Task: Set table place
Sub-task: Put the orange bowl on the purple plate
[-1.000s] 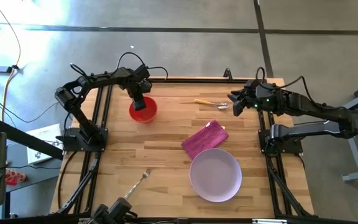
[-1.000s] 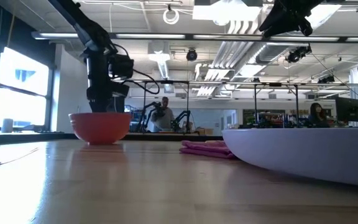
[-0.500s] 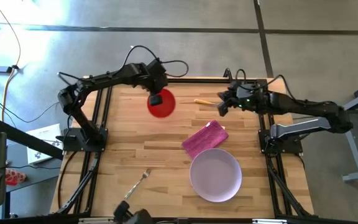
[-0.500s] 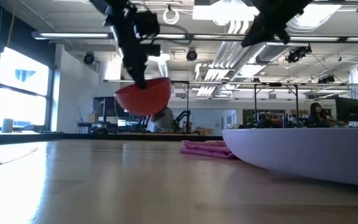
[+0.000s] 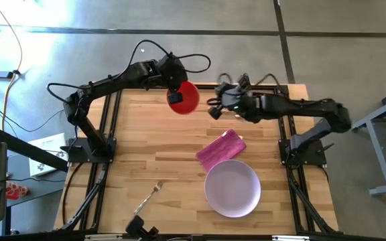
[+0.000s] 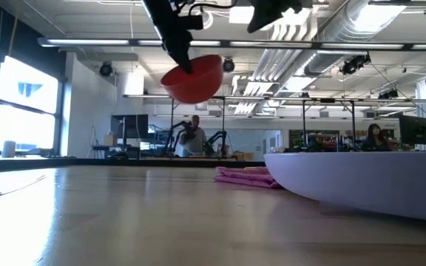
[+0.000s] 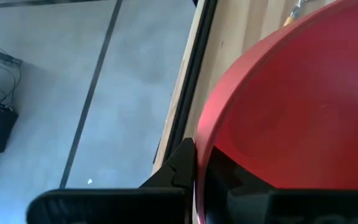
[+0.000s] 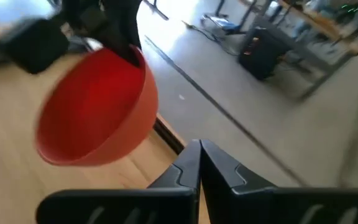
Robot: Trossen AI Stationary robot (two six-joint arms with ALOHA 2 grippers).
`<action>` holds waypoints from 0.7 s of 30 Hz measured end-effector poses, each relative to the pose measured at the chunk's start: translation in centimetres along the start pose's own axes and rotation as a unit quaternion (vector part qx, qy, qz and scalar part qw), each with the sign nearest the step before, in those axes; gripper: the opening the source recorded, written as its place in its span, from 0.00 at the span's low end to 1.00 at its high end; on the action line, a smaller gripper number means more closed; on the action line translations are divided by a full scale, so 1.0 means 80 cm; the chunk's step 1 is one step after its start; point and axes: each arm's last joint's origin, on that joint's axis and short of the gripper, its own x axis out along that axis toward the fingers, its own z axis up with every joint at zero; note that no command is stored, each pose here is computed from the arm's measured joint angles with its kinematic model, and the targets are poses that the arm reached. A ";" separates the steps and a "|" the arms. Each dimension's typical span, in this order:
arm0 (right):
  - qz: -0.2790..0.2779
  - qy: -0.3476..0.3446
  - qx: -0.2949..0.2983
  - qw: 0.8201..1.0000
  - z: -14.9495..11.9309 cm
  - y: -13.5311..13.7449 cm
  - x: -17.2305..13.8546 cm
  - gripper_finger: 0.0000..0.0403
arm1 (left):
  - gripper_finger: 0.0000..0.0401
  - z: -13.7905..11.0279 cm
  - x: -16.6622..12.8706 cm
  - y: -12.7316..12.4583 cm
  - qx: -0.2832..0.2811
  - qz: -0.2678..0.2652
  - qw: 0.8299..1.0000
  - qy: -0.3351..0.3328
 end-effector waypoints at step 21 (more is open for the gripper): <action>0.077 0.078 -0.006 0.994 0.018 0.063 0.072 0.37 | 0.00 -0.006 0.000 -0.002 0.022 -0.011 0.999 0.022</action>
